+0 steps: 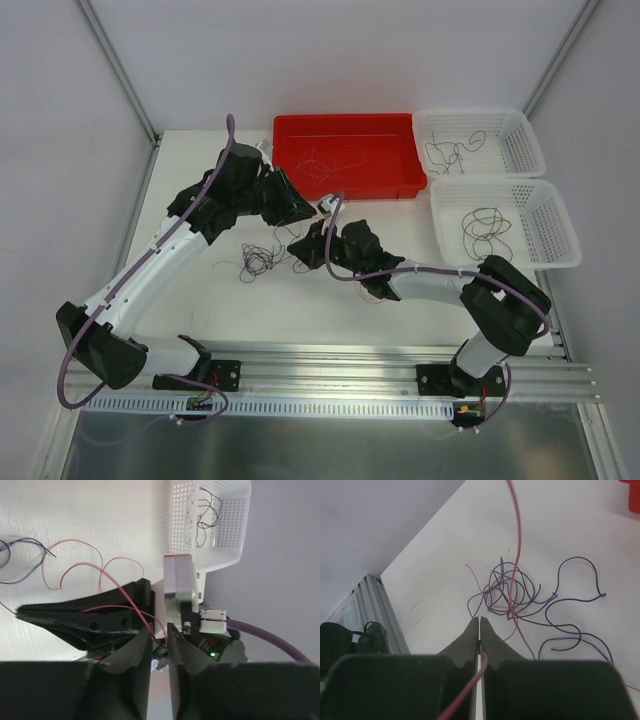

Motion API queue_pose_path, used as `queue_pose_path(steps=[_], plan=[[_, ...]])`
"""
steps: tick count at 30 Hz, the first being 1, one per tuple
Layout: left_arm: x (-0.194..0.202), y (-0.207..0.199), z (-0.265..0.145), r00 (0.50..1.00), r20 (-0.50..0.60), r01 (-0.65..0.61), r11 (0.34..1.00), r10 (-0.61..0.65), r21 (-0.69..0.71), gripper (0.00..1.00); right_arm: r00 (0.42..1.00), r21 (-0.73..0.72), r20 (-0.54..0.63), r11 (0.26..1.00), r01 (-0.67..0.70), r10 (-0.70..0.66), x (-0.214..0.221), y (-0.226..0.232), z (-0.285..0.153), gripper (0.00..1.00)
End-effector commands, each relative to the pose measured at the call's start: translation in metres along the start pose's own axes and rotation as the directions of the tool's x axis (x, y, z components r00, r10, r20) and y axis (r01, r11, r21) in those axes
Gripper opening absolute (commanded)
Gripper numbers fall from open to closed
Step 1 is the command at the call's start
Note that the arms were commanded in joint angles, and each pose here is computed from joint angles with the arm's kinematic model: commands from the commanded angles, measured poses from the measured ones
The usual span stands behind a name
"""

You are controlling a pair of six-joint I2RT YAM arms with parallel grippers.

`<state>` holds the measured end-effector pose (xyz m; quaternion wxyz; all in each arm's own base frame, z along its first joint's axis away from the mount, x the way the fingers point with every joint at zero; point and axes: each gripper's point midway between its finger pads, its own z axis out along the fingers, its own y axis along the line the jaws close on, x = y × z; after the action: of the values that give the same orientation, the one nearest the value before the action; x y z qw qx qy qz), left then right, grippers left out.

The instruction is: Untangle the cables

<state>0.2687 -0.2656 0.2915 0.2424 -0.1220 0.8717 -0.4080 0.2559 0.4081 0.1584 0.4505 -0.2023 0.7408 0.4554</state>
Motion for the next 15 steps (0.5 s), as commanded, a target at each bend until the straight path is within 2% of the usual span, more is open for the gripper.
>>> queue_pose_path(steps=[1, 3, 4, 5, 6, 7, 11, 14, 15], plan=[[-0.011, -0.019, -0.019, 0.995, 0.080, -0.065, 0.996, 0.060, 0.061, 0.23, 0.993, -0.064, 0.105, 0.996, 0.064, -0.057, -0.047, 0.032, -0.024, 0.01], [-0.015, -0.012, -0.021, 0.988, 0.112, -0.109, 0.993, 0.104, 0.036, 0.36, 0.988, -0.055, 0.114, 0.992, 0.113, -0.106, -0.061, 0.037, -0.036, 0.01], [-0.017, -0.008, -0.022, 0.985, 0.128, -0.123, 0.992, 0.119, 0.022, 0.50, 0.990, -0.015, 0.069, 0.992, 0.121, -0.120, -0.056, 0.031, -0.043, 0.01], [-0.022, -0.004, -0.027, 0.974, 0.169, -0.151, 0.989, 0.149, -0.001, 0.58, 0.982, -0.016, 0.098, 0.987, 0.161, -0.159, -0.074, 0.040, -0.056, 0.01], [-0.024, 0.006, -0.026, 0.971, 0.180, -0.156, 0.987, 0.159, -0.030, 0.66, 0.983, 0.014, 0.059, 0.985, 0.174, -0.174, -0.075, 0.038, -0.063, 0.01], [-0.026, 0.009, -0.030, 0.963, 0.203, -0.171, 0.984, 0.176, -0.040, 0.79, 0.980, 0.026, 0.063, 0.981, 0.190, -0.191, -0.083, 0.040, -0.070, 0.01], [-0.026, 0.043, -0.029, 0.934, 0.223, -0.250, 0.957, 0.279, -0.148, 0.93, 0.977, 0.089, 0.053, 0.976, 0.200, -0.205, -0.113, 0.045, -0.096, 0.01], [-0.018, 0.066, -0.023, 0.919, 0.185, -0.313, 0.929, 0.348, -0.196, 0.91, 0.976, 0.089, 0.048, 0.974, 0.206, -0.211, -0.130, 0.054, -0.107, 0.01], [-0.014, 0.066, -0.020, 0.913, 0.167, -0.345, 0.923, 0.372, -0.172, 0.90, 0.978, 0.098, 0.008, 0.974, 0.205, -0.207, -0.124, 0.051, -0.107, 0.01]])
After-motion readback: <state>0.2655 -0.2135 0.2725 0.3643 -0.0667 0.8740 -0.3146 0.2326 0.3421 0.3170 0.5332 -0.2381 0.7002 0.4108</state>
